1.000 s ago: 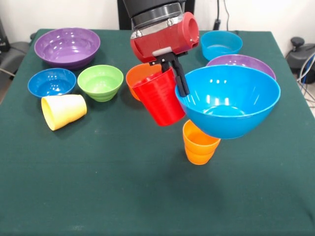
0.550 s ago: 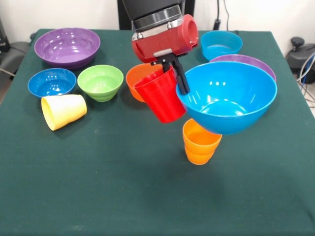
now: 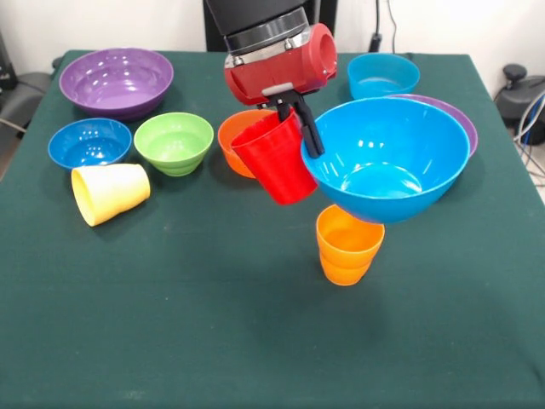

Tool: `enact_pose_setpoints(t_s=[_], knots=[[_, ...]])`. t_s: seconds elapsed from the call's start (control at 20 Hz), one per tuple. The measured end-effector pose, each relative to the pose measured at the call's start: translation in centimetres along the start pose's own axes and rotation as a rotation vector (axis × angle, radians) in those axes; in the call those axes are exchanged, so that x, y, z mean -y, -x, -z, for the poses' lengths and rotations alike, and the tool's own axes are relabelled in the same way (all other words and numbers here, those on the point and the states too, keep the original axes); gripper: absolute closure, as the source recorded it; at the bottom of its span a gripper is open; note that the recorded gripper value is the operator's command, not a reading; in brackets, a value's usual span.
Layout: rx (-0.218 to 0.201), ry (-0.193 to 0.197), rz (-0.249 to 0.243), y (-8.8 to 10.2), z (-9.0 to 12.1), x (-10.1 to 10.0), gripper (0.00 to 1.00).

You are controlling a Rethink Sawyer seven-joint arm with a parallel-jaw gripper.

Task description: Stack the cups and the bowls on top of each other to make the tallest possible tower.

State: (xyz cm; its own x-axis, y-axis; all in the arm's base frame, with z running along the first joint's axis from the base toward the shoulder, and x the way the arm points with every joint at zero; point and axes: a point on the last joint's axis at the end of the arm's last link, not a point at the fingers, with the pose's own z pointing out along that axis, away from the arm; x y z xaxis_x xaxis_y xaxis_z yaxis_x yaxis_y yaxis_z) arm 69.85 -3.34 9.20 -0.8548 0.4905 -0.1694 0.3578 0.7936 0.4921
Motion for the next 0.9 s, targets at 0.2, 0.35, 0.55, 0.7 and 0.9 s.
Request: enact_pose_setpoints(t_s=[0.2, 0.35, 0.55, 0.7, 0.9], knots=[[0.004, 0.0, 0.0, 0.2, 0.0, 0.0, 1.0], [0.009, -0.003, 0.0, 0.5, 0.0, 0.1, 1.0], [0.015, -0.018, 0.001, 1.2, 0.0, 0.3, 1.0], [0.012, -0.029, 0.0, 2.1, 0.2, 0.5, 1.0], [0.007, -0.046, -0.004, 3.1, 0.5, 1.0, 1.0]])
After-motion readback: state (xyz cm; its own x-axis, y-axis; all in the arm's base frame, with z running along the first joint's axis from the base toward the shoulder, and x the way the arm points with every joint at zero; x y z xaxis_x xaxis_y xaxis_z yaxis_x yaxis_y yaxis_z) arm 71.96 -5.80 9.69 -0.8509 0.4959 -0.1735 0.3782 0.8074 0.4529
